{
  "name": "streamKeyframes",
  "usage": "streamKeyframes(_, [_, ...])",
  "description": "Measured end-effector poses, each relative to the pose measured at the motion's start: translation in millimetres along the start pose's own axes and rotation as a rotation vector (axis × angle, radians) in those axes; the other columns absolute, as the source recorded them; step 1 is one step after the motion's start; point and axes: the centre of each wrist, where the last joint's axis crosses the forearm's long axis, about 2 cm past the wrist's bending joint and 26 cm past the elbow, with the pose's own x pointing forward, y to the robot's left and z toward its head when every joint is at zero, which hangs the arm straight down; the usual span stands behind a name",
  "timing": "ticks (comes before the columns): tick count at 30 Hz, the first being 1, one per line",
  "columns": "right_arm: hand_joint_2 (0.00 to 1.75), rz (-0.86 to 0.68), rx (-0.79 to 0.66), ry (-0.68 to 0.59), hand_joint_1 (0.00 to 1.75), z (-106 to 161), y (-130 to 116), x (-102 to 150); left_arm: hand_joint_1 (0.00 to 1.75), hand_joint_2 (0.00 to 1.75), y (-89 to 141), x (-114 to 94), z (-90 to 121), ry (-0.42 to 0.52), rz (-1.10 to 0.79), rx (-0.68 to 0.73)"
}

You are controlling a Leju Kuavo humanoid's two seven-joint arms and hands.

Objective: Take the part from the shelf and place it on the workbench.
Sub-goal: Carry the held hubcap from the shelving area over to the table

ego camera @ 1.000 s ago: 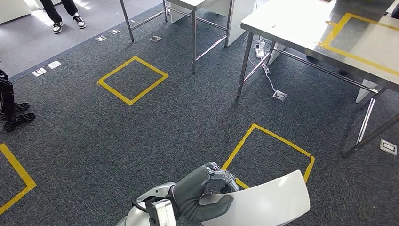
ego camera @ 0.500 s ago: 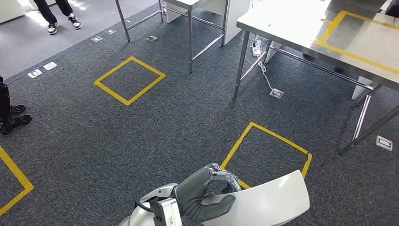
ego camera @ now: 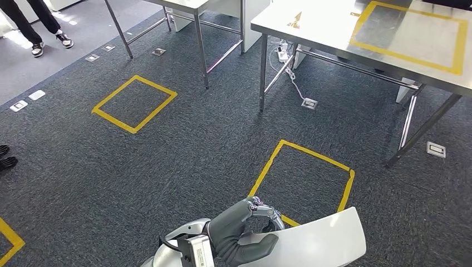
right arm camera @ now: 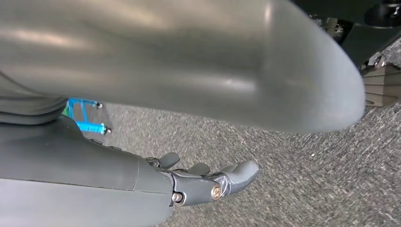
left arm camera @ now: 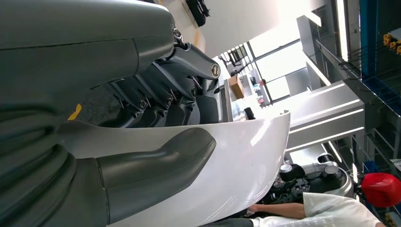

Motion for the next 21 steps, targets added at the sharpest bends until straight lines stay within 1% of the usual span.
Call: streamKeyframes(21, [0.00, 0.004, -0.002, 0.003, 0.00, -0.1, -0.8, 0.3, 1.75, 1.75, -0.9, -0.5, -3.0, -0.003, 0.008, -0.004])
